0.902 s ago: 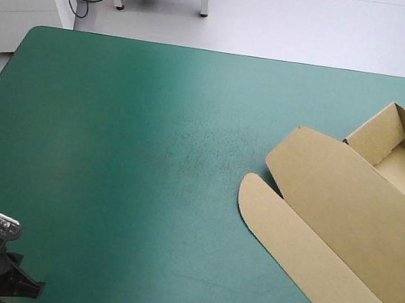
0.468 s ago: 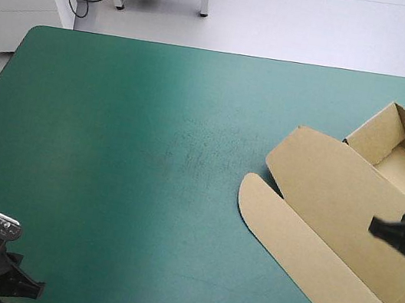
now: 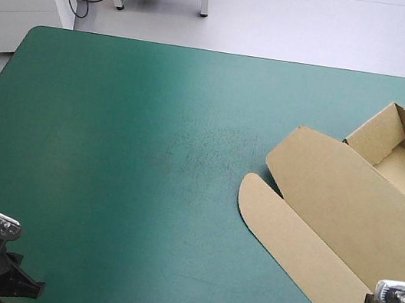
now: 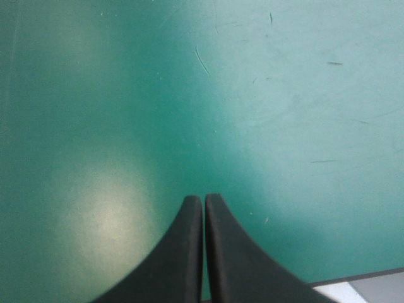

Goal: Fold the box

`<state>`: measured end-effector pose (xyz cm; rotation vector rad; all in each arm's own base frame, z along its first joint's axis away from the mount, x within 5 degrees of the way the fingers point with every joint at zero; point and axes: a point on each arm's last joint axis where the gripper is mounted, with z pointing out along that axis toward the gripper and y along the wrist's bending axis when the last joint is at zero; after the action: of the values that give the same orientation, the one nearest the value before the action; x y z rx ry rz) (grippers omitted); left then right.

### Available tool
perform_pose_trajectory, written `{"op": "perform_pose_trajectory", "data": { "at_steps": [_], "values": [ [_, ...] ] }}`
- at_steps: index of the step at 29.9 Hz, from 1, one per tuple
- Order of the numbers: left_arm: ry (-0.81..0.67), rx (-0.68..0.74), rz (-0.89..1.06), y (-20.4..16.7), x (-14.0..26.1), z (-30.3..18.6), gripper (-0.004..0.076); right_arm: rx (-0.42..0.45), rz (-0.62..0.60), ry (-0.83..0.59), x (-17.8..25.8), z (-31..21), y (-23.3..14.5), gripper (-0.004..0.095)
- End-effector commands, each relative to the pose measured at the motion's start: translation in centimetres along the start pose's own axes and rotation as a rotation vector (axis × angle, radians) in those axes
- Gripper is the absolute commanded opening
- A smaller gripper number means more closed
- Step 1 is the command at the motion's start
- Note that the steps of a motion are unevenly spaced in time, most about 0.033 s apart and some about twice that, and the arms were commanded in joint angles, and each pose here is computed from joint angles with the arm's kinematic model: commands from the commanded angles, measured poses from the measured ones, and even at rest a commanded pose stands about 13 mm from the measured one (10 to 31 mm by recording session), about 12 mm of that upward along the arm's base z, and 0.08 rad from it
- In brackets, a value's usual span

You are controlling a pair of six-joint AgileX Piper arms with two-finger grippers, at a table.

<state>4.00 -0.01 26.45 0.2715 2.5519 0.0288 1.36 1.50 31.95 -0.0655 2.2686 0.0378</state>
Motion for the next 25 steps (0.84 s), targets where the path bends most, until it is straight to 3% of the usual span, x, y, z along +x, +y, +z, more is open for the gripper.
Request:
{"op": "perform_pose_trajectory", "data": {
  "at_steps": [1,7,25],
  "values": [
    [-0.046,0.004,-0.009,0.0,-0.7,-0.6,-0.0008,-0.016,-0.011,0.016,1.2,0.6,0.2,-0.0005],
    [-0.046,0.003,0.009,0.0,-0.7,-0.6,-0.0008,-0.025,-0.011,0.07,3.3,2.4,0.2,-0.0005],
    [-0.046,0.003,0.009,0.0,-0.7,-0.6,-0.0008,-0.025,-0.007,0.062,3.2,2.3,0.2,-0.0005]
  ]
}}
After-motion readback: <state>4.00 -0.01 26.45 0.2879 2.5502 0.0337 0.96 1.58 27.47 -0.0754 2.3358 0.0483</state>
